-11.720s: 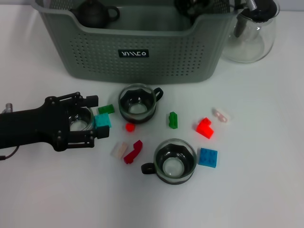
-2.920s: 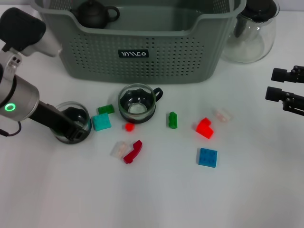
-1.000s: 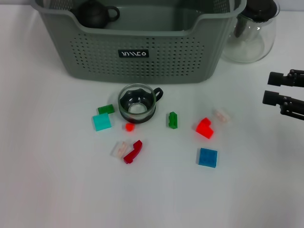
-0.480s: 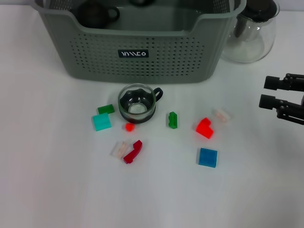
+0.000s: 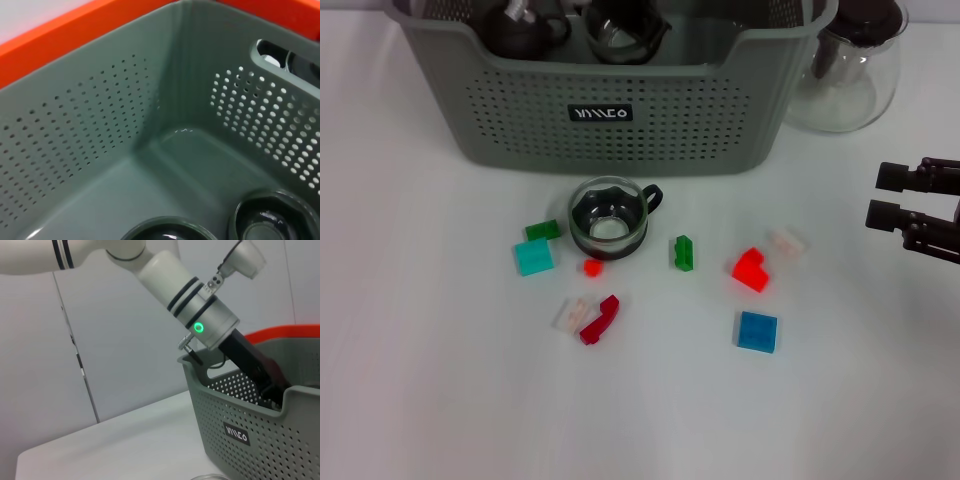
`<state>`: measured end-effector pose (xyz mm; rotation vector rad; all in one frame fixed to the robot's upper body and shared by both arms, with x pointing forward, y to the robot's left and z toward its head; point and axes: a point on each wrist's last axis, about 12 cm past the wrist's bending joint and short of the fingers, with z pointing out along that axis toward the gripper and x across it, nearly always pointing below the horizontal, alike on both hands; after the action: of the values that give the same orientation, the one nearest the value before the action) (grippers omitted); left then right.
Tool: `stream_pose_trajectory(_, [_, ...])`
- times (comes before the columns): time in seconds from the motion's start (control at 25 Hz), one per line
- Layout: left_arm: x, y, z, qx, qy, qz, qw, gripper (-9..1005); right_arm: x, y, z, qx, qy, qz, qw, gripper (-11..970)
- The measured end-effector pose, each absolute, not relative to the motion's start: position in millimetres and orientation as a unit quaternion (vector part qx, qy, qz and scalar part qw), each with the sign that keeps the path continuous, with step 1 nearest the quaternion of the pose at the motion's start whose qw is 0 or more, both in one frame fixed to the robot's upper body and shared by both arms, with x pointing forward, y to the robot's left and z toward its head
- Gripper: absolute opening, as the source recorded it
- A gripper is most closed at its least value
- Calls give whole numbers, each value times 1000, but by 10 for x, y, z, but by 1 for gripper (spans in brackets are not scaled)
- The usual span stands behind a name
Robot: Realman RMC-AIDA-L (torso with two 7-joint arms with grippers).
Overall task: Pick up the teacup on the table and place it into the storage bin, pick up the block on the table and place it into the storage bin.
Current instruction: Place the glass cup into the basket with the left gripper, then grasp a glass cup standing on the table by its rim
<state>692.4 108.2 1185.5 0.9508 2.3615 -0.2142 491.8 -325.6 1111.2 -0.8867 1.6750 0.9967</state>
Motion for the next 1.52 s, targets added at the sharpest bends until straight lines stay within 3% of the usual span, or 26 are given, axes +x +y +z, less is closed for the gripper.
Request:
stream_pose_trajectory(0.2, [6913,1061,11805,353,889,-67,285,85,4916,-3254,11105,-361,687,410,480,506])
stream_pose_trajectory(0.36, [6909,1098,12021,328,887,-104,309,88,4916,-3266,11108,-359,687,409,482,506])
stream_pose_trajectory(0.48, [6804,1318,12349,290,865,-179,369,311,4916,-3272,11110,-359,687,408,482,506])
stream_pose_trajectory(0.6, [6538,1635,12628,280,807,-283,435,364,4916,-3275,11111,-359,687,408,482,506])
stream_pose_trajectory(0.64, [6339,1834,12704,290,763,-348,462,382,4916,-3276,11111,-359,687,408,482,506])
stream_pose_trajectory(0.72, [6116,2048,12736,307,710,-410,484,418,4916,-3276,11111,-359,687,408,483,506])
stream_pose_trajectory(0.88, [5589,2632,12613,344,580,-514,530,419,4920,-3274,11113,-359,687,408,483,507])
stream_pose_trajectory(0.96, [5384,2842,12484,362,549,-512,553,419,4920,-3275,11113,-359,687,408,483,507])
stream_pose_trajectory(1.08, [5235,2901,12176,400,567,-460,554,420,4924,-3280,11114,-357,687,408,484,507])
stream_pose_trajectory(1.2, [5195,2816,11802,440,621,-414,500,421,4944,-3276,11129,-353,689,414,480,507])
stream_pose_trajectory(1.52, [5350,2394,11202,493,697,-369,368,423,5060,-3353,11207,-301,724,441,438,506])
